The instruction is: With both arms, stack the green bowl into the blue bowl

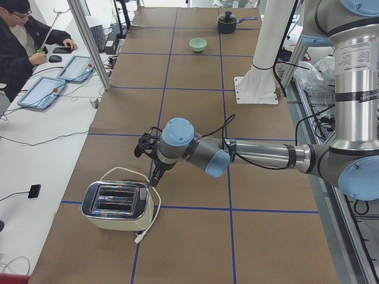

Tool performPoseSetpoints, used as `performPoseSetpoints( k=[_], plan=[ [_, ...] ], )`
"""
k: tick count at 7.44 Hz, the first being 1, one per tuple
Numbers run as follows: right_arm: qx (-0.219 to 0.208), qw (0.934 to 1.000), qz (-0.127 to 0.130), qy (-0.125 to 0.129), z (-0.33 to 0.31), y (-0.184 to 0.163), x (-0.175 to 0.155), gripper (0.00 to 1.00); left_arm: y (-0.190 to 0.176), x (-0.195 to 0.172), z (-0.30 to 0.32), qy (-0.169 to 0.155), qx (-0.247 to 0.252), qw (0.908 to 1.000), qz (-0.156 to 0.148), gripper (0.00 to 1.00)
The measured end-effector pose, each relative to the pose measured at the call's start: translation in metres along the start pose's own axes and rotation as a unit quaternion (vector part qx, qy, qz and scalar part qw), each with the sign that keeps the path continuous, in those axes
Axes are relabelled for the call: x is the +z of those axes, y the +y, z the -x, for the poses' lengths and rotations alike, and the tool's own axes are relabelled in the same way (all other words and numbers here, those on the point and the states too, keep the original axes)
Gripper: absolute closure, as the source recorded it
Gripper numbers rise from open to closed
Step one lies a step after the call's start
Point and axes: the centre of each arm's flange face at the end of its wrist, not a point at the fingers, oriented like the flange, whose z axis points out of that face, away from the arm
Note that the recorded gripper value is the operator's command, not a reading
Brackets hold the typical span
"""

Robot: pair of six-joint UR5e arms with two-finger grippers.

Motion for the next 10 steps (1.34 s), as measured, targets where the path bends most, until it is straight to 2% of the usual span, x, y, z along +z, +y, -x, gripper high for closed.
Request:
performPoseSetpoints(
  k=[1, 4, 6, 7, 8, 10],
  plan=[
    [-0.017, 0.9997, -0.017, -0.003, 0.003, -0.010, -0.003, 0.00, -0.013, 0.000, -0.002, 0.003, 0.017, 0.9997, -0.015, 0.01],
    [-0.038, 0.9980, -0.050, -0.007, 0.006, -0.024, -0.002, 0.00, -0.038, 0.007, -0.019, 0.015, 0.047, 0.9982, -0.033, 0.01],
    [-0.011, 0.9984, -0.052, -0.021, 0.046, -0.048, 0.007, 0.00, -0.058, 0.053, -0.076, 0.055, 0.055, 0.9969, -0.012, 0.01],
    [0.003, 0.9988, -0.043, -0.021, 0.081, -0.063, 0.022, 0.00, -0.060, 0.074, -0.099, 0.070, 0.031, 0.9970, 0.007, 0.01],
    [0.015, 0.9991, -0.038, -0.008, 0.111, -0.074, 0.039, 0.00, -0.056, 0.097, -0.120, 0.080, 0.001, 0.9963, 0.030, 0.02],
    [0.024, 0.9991, -0.033, 0.013, 0.137, -0.080, 0.060, 0.00, -0.043, 0.145, -0.160, 0.059, -0.032, 0.9959, 0.061, 0.02]
  ],
)
